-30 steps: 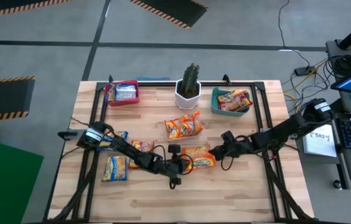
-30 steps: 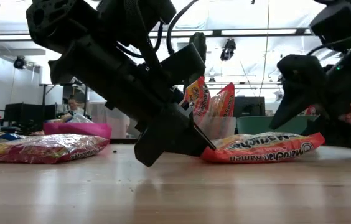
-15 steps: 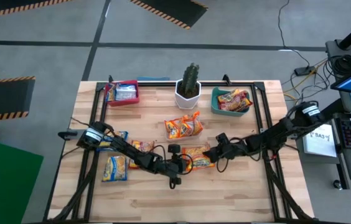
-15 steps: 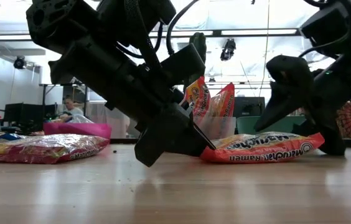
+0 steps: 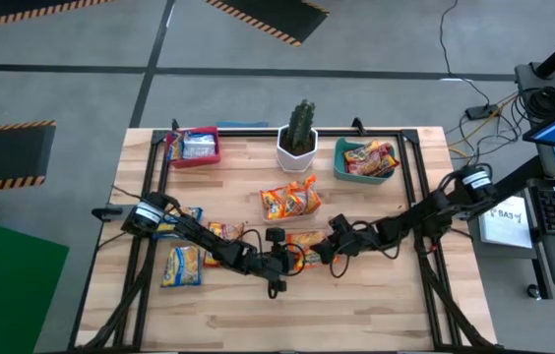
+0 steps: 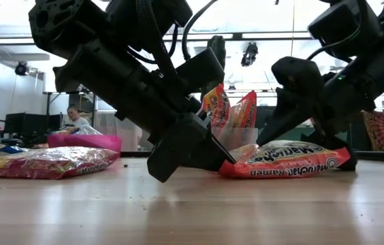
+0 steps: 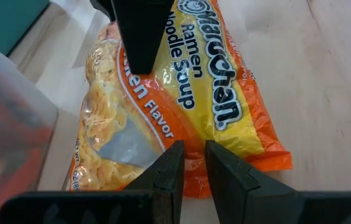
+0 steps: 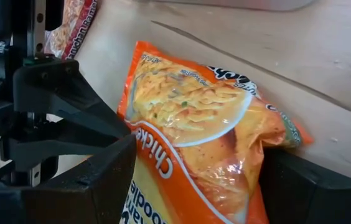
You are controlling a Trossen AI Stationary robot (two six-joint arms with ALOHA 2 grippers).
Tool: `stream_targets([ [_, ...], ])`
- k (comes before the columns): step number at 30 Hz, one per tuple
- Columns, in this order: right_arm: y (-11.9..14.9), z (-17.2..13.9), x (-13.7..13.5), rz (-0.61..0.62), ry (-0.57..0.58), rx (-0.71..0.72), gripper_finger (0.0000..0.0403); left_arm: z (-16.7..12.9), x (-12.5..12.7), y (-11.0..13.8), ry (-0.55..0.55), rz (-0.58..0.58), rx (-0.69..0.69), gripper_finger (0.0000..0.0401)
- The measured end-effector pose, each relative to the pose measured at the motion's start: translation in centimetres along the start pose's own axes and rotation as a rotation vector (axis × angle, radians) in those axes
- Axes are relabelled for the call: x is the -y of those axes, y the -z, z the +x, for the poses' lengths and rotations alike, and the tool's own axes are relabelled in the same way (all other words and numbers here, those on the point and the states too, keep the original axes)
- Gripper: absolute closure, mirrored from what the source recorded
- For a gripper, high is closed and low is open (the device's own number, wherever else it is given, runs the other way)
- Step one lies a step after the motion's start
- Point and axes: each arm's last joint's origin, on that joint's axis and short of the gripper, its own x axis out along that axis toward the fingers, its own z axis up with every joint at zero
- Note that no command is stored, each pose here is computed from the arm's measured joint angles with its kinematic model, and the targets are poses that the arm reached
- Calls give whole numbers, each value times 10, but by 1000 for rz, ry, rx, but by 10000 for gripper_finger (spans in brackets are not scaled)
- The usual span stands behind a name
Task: Sort Maruchan noodles
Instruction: Put the orange noodle pack into the transparent bin
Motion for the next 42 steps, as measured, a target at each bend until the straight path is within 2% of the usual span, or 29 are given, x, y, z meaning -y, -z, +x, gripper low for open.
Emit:
stream_targets([
  [5,1,6,-4,-23,4,9,136,0,0,0,0,-1,2,349],
  [10,-1,9,-11,-55,-8,19,166,0,0,0,1,-1,2,349],
  [13,-2,9,-12,-60,-13,19,200,0,0,0,2,-1,2,349],
  [18,-4,5,-16,-71,-33,22,281,-1,2,-1,5,3,5,349],
  [21,-5,2,-20,-86,-57,18,328,-7,3,-4,11,28,1,349],
  [24,-6,-1,-22,-104,-72,19,358,-20,1,-11,17,77,-14,349],
  [30,-9,-3,-34,-184,-112,31,355,-67,-13,-40,-43,183,-1,349],
  [35,-14,-4,-59,-306,-188,83,351,-127,-35,-69,-43,261,136,349],
  [38,-21,-5,-79,-362,-210,150,358,-166,-58,-81,-55,256,238,349],
  [42,-34,-8,-106,-424,-235,245,360,-211,-89,-82,-76,202,350,349],
])
